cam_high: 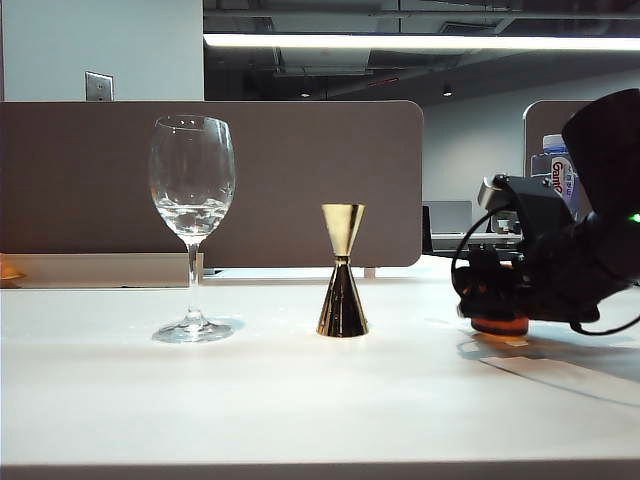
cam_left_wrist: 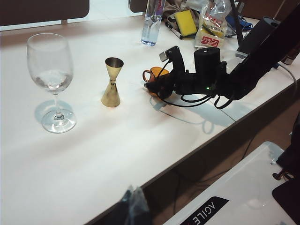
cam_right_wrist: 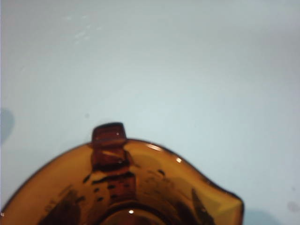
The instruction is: Pick up the small amber measuring cup and pour the water in it into the jigger, then pick up the jigger and pour the water in it into the wine glass.
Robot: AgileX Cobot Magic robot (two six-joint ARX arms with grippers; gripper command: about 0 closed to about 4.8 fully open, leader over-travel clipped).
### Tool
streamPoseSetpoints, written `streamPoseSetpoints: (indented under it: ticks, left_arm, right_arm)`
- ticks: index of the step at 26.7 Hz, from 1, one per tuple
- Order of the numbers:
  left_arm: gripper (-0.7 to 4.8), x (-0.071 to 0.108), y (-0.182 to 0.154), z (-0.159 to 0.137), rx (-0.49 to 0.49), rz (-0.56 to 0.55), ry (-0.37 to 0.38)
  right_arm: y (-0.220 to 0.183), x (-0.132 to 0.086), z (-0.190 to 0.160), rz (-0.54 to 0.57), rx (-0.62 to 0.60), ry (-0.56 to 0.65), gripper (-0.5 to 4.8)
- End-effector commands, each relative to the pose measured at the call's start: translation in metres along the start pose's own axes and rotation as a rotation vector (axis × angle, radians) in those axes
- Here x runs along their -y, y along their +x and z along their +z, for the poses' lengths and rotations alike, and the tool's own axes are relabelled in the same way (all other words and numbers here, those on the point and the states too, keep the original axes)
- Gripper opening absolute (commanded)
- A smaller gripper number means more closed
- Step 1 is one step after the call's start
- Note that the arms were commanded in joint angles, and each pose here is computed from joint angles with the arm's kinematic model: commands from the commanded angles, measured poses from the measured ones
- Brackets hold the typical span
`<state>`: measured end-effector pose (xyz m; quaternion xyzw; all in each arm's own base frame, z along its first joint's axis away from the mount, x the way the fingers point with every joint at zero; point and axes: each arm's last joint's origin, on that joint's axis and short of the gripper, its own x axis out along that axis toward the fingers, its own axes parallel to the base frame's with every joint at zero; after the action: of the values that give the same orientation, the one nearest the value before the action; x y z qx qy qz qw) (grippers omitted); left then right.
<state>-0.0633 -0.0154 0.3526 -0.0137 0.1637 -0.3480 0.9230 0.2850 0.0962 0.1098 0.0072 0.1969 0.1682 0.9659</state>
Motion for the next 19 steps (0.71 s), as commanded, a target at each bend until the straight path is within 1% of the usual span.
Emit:
streamPoseSetpoints:
  ticks: [1,3,5,9,10,11,14,18,19]
  left_arm:
    - [-0.02,0.000,-0.001,0.002,0.012,-0.001,0.009]
    - [-0.02,0.000,-0.001,0.002,0.012,-0.001,0.009]
    - [-0.02,0.000,-0.001,0.002,0.012,-0.001,0.009]
    - [-0.02,0.000,-0.001,0.002,0.012,-0.001,0.009]
    - [-0.02,0.000,-0.001,0.002,0.012,-0.001,0.009]
    - [-0.02,0.000,-0.001,0.002,0.012,-0.001,0.009]
    - [-0.02,0.000,-0.001,0.002,0.012,-0.002,0.009]
    - [-0.02,0.000,-0.001,0.002,0.012,-0.001,0.009]
    - [-0.02,0.000,-0.001,0.002,0.012,-0.001,0.009]
  right_arm:
    - [0.005,0.000,0.012,-0.013,0.039,-0.007,1.33]
    - [0.008,-0.001,0.016,-0.015,0.022,-0.009,1.03]
    - [0.012,-0.003,0.025,-0.011,0.010,-0.033,1.02]
    - [0.015,-0.012,0.042,-0.009,0.044,-0.099,1.02]
    - [0.016,-0.017,0.053,0.004,0.052,-0.122,1.00]
    - [0.019,-0.020,0.064,0.006,0.044,-0.125,0.74]
    - [0.024,-0.026,0.085,-0.002,0.025,-0.130,0.71]
    - [0.029,-0.039,0.116,0.020,0.051,-0.139,0.71]
    - [0.029,-0.043,0.125,0.028,0.054,-0.143,0.62]
